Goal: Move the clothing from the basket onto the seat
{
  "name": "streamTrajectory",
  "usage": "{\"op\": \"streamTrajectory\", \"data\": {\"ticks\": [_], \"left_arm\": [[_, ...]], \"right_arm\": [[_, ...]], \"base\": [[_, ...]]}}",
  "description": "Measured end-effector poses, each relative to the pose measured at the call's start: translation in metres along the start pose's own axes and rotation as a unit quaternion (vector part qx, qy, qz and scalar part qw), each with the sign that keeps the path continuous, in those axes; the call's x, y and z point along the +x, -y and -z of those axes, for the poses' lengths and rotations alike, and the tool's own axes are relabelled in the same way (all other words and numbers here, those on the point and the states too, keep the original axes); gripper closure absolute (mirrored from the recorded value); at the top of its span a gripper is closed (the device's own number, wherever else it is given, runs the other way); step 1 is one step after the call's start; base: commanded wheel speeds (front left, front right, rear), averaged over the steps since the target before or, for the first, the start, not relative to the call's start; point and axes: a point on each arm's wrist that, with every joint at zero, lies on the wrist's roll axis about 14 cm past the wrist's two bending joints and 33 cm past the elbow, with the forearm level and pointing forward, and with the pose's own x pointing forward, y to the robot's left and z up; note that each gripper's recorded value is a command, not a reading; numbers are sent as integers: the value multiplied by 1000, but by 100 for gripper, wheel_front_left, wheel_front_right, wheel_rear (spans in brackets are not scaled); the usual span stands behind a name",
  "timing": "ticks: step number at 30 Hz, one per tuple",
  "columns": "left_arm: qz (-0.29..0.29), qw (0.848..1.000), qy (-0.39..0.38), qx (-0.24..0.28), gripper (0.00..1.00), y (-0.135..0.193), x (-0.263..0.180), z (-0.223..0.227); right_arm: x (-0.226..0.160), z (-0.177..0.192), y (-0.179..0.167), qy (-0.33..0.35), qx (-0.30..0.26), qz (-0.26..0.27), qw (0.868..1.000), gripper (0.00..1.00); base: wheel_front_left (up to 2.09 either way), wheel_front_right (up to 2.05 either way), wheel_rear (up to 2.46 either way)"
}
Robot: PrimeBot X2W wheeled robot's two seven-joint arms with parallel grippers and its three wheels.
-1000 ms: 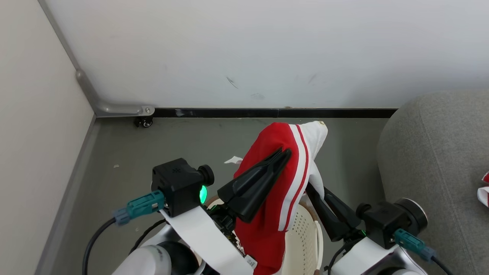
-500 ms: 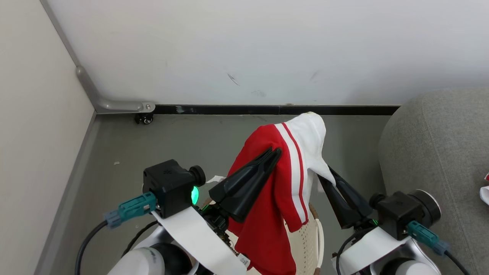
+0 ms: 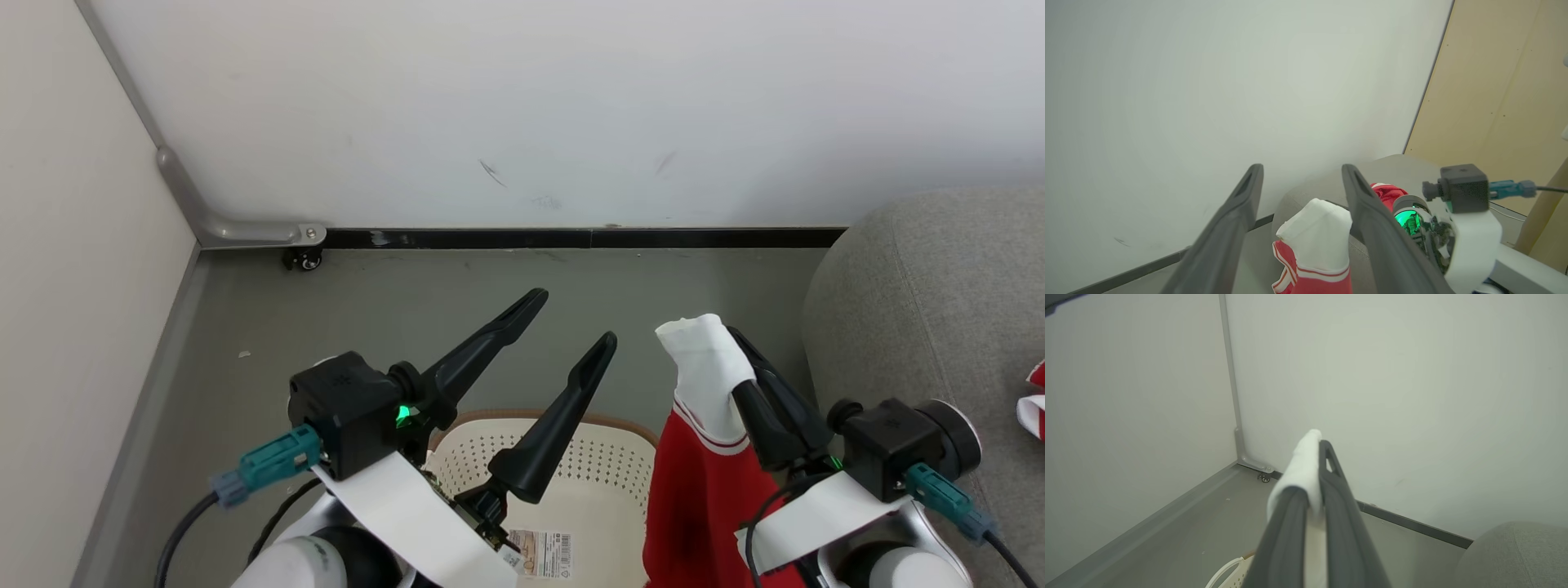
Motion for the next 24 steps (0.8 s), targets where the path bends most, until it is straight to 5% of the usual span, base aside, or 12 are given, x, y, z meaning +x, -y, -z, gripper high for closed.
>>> {"op": "streamTrajectory", "data": {"ticks": [24], "left_arm": [[67,995,-72,25,0,36,-13,59]], "right_arm": [[-9,-23,48,35,-25,76,996,100]], "base": [[0,0,0]]}}
